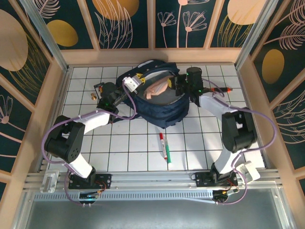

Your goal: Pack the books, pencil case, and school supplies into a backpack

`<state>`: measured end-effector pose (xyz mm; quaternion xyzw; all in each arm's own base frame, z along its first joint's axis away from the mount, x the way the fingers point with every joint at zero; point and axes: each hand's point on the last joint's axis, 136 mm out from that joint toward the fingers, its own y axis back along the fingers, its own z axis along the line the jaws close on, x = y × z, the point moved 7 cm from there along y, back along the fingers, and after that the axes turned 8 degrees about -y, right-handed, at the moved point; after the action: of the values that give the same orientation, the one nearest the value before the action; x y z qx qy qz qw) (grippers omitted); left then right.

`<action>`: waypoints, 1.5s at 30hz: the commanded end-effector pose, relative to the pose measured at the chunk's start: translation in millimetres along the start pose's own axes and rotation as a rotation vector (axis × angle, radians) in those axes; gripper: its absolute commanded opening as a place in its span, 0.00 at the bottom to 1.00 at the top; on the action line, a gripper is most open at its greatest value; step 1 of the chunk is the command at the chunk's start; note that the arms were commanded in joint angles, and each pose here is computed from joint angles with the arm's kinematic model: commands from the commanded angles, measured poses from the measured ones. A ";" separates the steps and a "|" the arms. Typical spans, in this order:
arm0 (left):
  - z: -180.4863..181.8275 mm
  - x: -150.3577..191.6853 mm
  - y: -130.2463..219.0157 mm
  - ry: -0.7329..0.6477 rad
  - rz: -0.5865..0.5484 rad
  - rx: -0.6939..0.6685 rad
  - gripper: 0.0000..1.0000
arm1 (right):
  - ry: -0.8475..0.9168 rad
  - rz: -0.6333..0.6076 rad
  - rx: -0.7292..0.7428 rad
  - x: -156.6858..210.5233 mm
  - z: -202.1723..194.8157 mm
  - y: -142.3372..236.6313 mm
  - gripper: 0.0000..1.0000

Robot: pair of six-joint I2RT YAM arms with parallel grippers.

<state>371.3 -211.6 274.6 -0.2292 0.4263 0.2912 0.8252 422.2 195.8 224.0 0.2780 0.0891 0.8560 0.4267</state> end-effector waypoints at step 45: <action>21.2 -38.5 5.6 0.011 -0.136 -0.100 0.00 | 0.223 0.051 -0.040 19.6 9.9 -16.4 0.58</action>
<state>373.4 -209.0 275.0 -0.2443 0.4473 0.2933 0.8088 455.6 237.8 185.6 0.2278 0.1223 0.8749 0.4096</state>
